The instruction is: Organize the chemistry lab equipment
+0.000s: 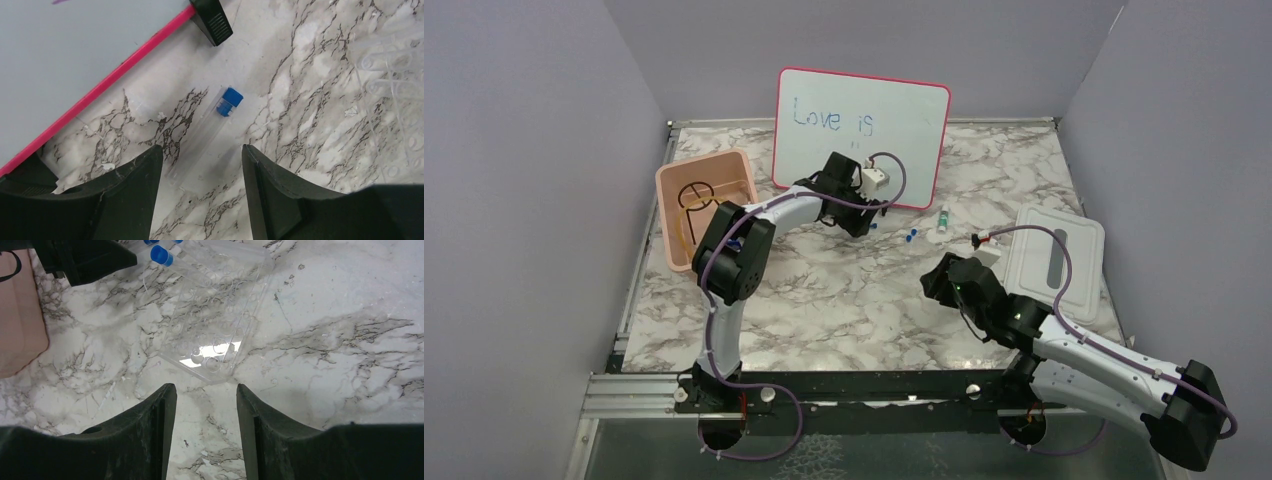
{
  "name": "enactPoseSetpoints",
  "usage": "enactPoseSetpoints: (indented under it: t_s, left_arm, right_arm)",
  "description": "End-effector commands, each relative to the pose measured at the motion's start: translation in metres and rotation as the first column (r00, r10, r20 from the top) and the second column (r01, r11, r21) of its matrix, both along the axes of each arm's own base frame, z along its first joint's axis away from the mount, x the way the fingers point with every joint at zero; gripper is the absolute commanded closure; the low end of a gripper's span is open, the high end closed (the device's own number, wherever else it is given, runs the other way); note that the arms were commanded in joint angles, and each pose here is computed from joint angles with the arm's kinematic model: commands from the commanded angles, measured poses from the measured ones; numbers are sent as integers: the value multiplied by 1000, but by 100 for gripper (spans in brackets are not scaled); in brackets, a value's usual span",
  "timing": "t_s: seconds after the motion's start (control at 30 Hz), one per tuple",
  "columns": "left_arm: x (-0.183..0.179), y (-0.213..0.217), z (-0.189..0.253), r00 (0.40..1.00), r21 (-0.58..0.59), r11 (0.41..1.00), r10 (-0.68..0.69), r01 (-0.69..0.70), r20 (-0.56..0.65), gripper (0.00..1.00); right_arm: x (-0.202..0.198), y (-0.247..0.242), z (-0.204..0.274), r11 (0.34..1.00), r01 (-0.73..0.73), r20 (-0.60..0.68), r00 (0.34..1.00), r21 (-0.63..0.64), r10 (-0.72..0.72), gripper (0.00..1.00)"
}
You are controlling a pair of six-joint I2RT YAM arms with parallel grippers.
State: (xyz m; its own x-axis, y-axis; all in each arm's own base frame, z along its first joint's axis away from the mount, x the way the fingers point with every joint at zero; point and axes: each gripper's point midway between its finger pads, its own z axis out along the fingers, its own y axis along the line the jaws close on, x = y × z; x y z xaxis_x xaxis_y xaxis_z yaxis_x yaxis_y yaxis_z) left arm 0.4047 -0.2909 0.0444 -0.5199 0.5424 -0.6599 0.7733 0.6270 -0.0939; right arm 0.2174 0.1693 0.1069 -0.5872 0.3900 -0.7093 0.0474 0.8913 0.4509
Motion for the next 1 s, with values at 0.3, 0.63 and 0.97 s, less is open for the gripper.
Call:
enactPoseSetpoints:
  t_s: [0.3, 0.63, 0.97]
  left_arm:
    - [-15, 5, -30, 993, 64, 992, -101, 105, -63, 63]
    - [-42, -1, -11, 988, 95, 985, -135, 142, -74, 88]
    - [-77, -34, 105, 971, -158, 959, -224, 234, 80, 89]
  right_arm:
    - [1, -6, 0, 1000, 24, 9, 1000, -6, -24, 48]
    - [1, 14, 3, 998, -40, -2, 999, 46, 40, 48]
    - [-7, 41, 39, 968, -133, 31, 991, 211, 130, 48]
